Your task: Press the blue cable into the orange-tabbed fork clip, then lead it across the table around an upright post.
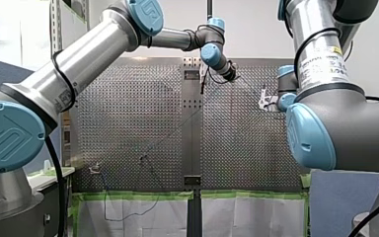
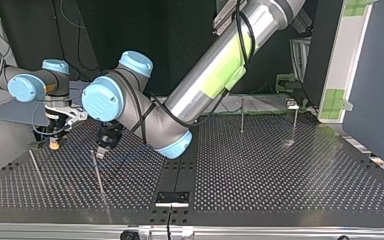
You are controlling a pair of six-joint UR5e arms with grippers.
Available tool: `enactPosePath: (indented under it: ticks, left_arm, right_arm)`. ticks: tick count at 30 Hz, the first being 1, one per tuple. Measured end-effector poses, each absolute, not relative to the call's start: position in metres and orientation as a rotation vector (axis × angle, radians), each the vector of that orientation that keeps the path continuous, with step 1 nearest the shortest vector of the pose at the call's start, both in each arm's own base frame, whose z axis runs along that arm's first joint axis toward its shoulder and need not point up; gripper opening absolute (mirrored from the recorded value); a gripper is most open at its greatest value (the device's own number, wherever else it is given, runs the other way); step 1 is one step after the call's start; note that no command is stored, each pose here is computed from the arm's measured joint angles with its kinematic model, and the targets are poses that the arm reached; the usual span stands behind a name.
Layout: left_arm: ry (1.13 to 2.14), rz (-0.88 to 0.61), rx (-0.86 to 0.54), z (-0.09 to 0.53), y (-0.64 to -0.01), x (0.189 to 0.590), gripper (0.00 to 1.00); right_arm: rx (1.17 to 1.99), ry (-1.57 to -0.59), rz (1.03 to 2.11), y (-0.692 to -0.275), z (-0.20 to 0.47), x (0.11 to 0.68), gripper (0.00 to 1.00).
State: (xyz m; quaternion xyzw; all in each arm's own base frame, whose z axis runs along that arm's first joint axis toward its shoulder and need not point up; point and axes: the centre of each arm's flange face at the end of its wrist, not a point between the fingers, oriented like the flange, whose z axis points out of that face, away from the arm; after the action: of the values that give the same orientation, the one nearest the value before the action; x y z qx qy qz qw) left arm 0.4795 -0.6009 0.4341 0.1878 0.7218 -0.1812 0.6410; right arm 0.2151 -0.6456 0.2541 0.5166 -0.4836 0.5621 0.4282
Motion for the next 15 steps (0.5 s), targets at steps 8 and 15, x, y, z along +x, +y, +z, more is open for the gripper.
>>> enactPosePath:
  ticks: [8,15]
  left_arm:
    - [1.663,-0.394,0.426,0.438,-0.596,0.475,1.00]
    - [1.626,-0.382,0.381,0.459,-0.584,0.465,1.00]
  right_arm:
    - [1.291,-1.207,1.406,-0.645,0.254,0.217,0.00]
    - [1.292,-1.209,1.408,-0.645,0.254,0.217,0.00]
